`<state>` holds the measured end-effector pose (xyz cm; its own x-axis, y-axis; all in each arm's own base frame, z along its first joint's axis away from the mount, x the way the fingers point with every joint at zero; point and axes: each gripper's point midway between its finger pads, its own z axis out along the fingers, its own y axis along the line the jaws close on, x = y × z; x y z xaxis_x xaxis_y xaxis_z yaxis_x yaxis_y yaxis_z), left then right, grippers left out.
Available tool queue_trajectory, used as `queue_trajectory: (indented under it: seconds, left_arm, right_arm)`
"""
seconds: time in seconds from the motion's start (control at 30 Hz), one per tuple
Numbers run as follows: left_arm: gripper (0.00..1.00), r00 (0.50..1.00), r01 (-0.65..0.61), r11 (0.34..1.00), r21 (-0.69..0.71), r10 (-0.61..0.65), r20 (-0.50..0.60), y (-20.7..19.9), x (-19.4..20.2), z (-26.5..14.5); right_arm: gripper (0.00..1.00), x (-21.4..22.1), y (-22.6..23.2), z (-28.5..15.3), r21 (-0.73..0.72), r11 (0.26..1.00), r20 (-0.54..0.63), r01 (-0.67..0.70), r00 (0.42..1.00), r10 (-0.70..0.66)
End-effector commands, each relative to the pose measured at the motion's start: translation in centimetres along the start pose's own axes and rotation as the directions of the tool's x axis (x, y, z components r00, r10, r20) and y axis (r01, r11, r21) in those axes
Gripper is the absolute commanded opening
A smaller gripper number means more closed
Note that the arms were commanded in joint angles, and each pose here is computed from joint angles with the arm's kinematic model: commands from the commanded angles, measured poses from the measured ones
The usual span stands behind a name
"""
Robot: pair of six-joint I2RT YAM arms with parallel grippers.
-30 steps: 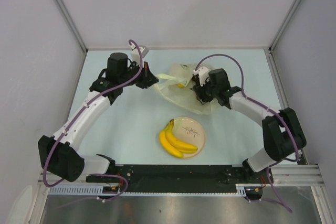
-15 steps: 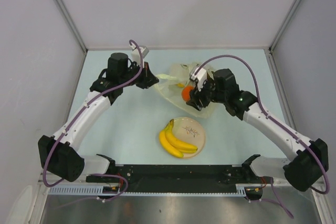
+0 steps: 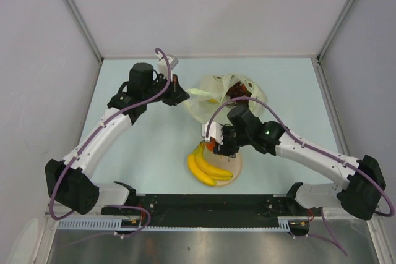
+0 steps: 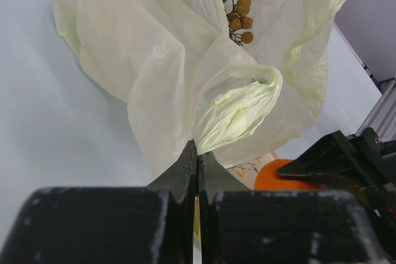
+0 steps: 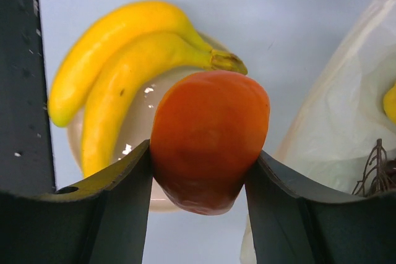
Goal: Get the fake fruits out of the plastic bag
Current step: Place the fake fruit on the plate.
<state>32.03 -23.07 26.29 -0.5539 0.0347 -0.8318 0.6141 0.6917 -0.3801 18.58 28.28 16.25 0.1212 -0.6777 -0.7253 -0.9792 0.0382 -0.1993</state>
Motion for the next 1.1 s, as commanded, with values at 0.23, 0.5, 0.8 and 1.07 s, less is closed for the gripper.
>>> queue_trajectory:
  seconds: [0.23,0.5,0.8,1.07]
  left_arm:
    - [0.0,0.999,-0.022,1.0,0.0,0.022,0.031,-0.5,-1.0,-0.6]
    - [0.0,0.999,-0.023,1.0,-0.004,0.023,0.031,-0.5,-1.2,-0.5]
    - [0.0,0.999,-0.033,0.999,-0.009,0.033,0.032,-0.4,-1.3,-0.6]
    - [0.0,0.999,-0.032,0.999,-0.007,0.032,0.033,-0.4,-1.4,-0.3]
  right_arm:
    - [0.26,2.9,-3.8,4.2,0.123,0.969,-0.067,0.214,0.976,-0.207]
    - [0.26,4.6,-3.5,6.4,0.087,0.956,-0.077,0.28,0.959,-0.274]
    - [0.59,5.4,-3.0,7.0,0.067,0.959,-0.077,0.274,0.96,-0.269]
    - [0.84,6.4,-2.7,6.9,0.051,0.967,-0.086,0.248,0.966,-0.243]
